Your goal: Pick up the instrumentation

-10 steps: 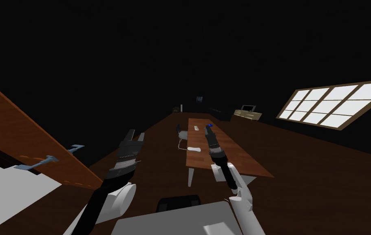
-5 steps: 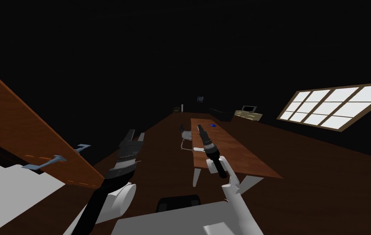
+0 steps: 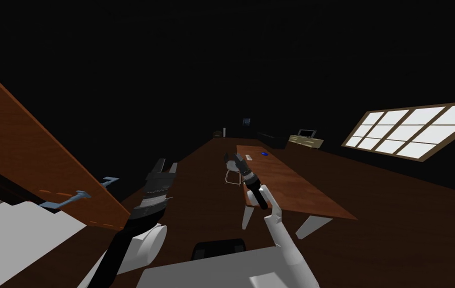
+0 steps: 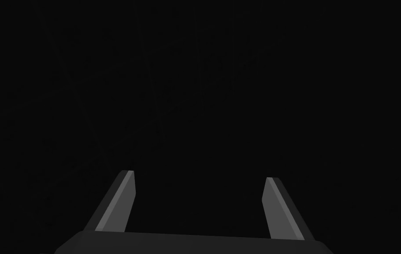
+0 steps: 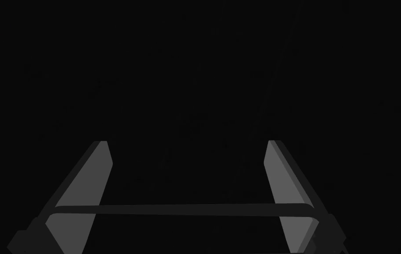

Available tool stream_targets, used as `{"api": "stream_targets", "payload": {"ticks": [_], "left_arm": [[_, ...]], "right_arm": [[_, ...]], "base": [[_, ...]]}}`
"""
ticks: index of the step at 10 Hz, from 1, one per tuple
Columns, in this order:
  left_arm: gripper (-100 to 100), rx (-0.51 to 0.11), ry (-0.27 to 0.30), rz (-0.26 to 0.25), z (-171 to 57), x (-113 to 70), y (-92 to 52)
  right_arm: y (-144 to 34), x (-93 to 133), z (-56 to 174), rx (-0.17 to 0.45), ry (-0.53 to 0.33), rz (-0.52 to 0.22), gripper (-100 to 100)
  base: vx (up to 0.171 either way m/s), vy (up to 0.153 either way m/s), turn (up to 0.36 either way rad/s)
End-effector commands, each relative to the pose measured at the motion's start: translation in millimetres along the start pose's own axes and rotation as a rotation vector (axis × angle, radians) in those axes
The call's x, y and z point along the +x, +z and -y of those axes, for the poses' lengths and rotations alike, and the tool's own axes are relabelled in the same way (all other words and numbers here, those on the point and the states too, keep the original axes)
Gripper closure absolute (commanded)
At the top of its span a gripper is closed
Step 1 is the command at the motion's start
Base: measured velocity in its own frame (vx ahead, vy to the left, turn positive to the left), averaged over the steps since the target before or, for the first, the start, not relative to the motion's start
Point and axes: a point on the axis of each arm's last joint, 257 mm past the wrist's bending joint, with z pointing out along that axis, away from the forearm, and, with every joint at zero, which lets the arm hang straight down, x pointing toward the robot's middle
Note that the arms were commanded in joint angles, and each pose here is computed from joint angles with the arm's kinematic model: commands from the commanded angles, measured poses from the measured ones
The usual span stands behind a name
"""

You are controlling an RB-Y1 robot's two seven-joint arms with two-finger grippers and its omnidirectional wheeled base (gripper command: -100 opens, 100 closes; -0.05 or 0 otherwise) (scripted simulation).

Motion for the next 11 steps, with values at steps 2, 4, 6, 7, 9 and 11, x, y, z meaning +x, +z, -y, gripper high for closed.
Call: {"api": "stream_targets", "payload": {"ticks": [2,4,6,7,9,11], "left_arm": [[0,0.0,0.0,0.0,0.0,0.0,0.0],[0,0.0,0.0,0.0,0.0,0.0,0.0],[0,0.0,0.0,0.0,0.0,0.0,0.0],[0,0.0,0.0,0.0,0.0,0.0,0.0],[0,0.0,0.0,0.0,0.0,0.0,0.0],[0,0.0,0.0,0.0,0.0,0.0,0.0]], "right_arm": [[10.9,28.6,-2.3,-0.048,-0.065,-0.073,-100],[14.9,52.6,-0.9,-0.074,-0.105,-0.134,-100],[18.1,75.0,-2.7,-0.109,-0.148,-0.194,-100],[14.1,81.1,5.8,-0.091,-0.142,-0.208,-100],[12.8,106.5,8.1,-0.121,-0.183,-0.279,-100],[7.8,132.4,12.1,-0.151,-0.225,-0.355,-100]], "base": [[0.03,0.136,0.008],[0.037,0.131,0.009],[0.029,0.104,0.015],[0.029,0.088,0.008],[0.039,0.093,0.014],[0.028,0.08,0.019]]}}
